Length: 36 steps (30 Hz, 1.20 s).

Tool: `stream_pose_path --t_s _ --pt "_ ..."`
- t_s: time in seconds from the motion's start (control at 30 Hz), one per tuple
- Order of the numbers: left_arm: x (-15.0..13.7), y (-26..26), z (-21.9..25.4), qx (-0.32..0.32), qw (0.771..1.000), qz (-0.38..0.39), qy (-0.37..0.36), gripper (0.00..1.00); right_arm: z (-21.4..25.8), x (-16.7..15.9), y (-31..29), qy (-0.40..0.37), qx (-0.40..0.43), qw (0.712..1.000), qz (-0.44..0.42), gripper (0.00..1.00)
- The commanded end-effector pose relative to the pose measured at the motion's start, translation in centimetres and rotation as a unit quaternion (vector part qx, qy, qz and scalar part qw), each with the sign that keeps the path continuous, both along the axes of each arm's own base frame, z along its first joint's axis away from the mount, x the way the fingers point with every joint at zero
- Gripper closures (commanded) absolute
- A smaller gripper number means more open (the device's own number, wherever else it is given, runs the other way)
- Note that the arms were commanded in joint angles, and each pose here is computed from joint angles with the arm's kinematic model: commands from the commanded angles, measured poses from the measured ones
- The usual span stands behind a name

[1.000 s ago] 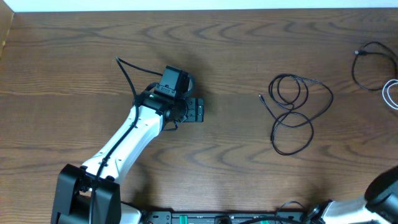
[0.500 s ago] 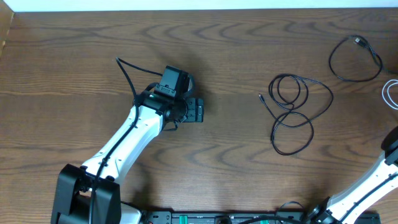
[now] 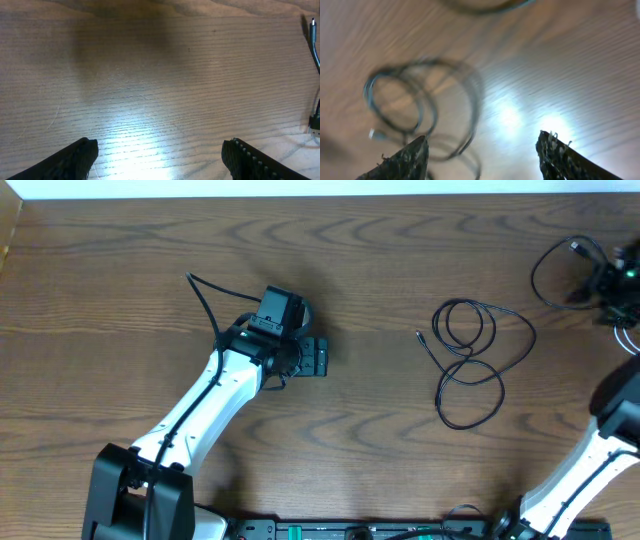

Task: Untangle cables
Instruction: 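Move the right gripper back to grasp the remaining black cable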

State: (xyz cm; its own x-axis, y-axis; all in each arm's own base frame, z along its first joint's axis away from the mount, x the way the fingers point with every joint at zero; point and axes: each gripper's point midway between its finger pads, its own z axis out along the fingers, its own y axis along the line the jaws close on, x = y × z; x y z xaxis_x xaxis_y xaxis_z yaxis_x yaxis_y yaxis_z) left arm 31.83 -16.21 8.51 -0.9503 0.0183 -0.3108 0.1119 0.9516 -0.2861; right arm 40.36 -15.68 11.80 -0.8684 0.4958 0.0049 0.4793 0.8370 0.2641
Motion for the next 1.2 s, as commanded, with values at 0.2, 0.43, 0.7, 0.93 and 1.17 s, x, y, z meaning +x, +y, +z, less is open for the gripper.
stream_pose_path --t_s 0.2,0.43,0.7,0.93,1.17 --pt "-0.1 0.3 -0.3 0.005 1.000 0.000 0.003 0.16 4.3 -3.8 6.5 0.043 0.002 0.995 0.086 0.48" --pt "-0.2 0.3 -0.4 0.006 1.000 0.000 0.006 0.16 3.0 -6.6 12.8 0.033 0.016 0.988 0.148 0.39" --pt "-0.7 0.5 -0.6 0.010 1.000 0.000 0.017 0.16 -4.6 -5.5 22.2 0.030 0.010 0.988 0.151 0.28" --pt "-0.7 0.5 -0.6 0.010 1.000 0.000 0.017 0.16 -6.8 -7.3 22.1 0.074 -0.057 0.991 0.096 0.38" --pt "-0.7 0.5 -0.6 0.010 1.000 0.000 0.017 0.16 -4.1 -4.5 25.4 -0.006 0.023 0.984 0.174 0.99"
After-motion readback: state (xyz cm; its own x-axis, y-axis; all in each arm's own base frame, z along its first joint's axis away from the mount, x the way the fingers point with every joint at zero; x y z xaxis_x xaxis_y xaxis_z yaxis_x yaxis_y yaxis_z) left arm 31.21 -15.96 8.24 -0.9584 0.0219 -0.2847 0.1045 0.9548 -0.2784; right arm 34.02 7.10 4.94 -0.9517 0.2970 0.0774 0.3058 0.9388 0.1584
